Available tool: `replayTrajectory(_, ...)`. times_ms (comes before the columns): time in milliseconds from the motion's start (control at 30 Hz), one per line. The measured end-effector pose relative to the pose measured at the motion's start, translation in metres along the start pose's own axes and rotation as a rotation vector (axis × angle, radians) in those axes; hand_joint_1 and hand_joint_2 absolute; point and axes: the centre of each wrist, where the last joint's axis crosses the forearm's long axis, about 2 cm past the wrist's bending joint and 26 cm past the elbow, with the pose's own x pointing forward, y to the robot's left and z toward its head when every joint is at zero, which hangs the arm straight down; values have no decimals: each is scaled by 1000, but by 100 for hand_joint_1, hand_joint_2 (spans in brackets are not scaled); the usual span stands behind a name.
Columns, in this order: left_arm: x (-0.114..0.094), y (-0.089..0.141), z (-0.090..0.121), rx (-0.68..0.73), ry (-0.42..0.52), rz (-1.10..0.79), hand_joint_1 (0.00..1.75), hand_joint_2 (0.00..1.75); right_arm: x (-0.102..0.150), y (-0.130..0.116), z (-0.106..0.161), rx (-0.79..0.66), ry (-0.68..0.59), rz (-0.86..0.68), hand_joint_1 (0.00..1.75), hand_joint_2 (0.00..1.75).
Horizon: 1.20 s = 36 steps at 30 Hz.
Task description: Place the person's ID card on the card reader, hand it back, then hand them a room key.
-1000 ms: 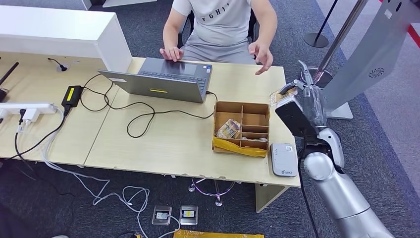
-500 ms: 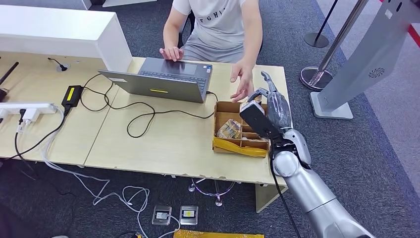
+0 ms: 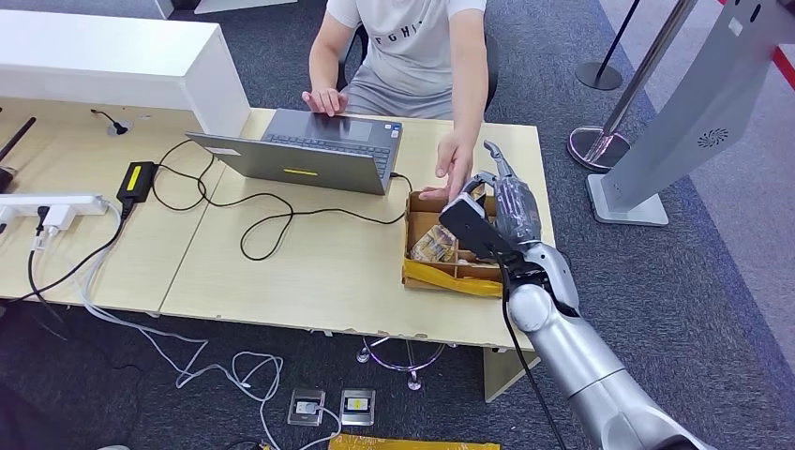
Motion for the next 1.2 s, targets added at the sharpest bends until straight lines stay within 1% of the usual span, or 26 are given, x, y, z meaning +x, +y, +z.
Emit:
replayTrajectory(233, 1, 0, 0, -3, -4, -12, 0, 0, -4, -1, -3, 8, 16, 25, 175, 175)
replayTrajectory(267, 2, 0, 0, -3, -5, -14, 0, 0, -5, -2, -4, 8, 18, 32, 150, 175)
replayTrajectory(367, 3, 0, 0, 13, -8, -21, 0, 0, -8, -4, -7, 6, 25, 53, 19, 175)
replayTrajectory(400, 3, -1, 0, 23, -9, -22, 0, 0, -9, -5, -7, 4, 27, 62, 0, 175)
replayTrajectory(600, 4, -8, 0, 45, -12, -31, 0, 0, -16, -4, -7, -18, 43, 127, 0, 175)
replayTrajectory(933, 5, -12, 0, 37, -15, -45, 0, 0, -28, -8, 1, 23, 81, 189, 0, 175)
replayTrajectory(1067, 3, -13, 0, 36, -10, -40, 0, 0, -33, -13, 10, 39, 116, 197, 0, 175)
replayTrajectory(1200, 1, -13, 1, 35, -4, -31, 0, 0, -42, -22, 27, 56, 161, 242, 0, 175)
